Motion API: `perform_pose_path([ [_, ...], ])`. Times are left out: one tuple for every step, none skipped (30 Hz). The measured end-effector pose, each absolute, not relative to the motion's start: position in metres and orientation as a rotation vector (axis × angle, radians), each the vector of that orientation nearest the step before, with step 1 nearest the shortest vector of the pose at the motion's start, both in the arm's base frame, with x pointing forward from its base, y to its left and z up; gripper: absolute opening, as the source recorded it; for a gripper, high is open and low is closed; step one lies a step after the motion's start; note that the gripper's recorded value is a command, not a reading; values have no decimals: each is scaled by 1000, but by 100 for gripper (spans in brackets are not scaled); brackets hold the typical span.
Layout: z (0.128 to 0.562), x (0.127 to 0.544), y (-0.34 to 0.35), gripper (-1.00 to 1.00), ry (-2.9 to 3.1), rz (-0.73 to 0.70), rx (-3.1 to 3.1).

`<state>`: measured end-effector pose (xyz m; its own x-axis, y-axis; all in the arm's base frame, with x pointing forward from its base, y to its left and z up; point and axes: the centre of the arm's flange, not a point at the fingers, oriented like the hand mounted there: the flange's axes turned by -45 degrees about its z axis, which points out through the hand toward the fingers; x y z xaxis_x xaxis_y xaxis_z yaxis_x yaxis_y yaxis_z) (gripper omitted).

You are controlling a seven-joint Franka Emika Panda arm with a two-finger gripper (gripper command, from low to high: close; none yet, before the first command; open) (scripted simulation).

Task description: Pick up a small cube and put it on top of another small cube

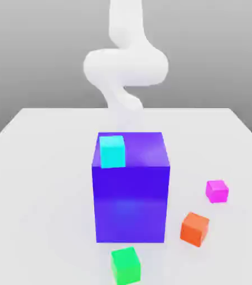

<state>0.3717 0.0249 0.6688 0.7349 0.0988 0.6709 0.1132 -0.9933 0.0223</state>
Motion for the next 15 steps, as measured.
perform_pose_path([
  [650, 381, 37, 0, -264, -1080, -2911],
  [632, 388, 49, 0, -347, -1039, -2912],
  [614, 394, 61, 0, -429, -999, -2910],
  [596, 399, 74, 0, -510, -960, -2906],
  [578, 402, 87, 0, -591, -921, -2900],
  [560, 405, 100, 0, -672, -882, -2891],
  [542, 406, 113, 0, -752, -843, -2880],
  [524, 406, 126, 0, -833, -804, -2867],
  [505, 404, 139, 0, -913, -765, -2852],
  [487, 402, 152, 0, -993, -726, -2834],
  [469, 398, 165, 0, -1073, -687, -2813],
  [451, 393, 177, 0, -1152, -649, -2790],
  [433, 388, 188, 0, -1231, -610, -2765],
  [416, 381, 199, 0, -1310, -571, -2738],
  [398, 373, 210, 0, -1387, -533, -2708],
])
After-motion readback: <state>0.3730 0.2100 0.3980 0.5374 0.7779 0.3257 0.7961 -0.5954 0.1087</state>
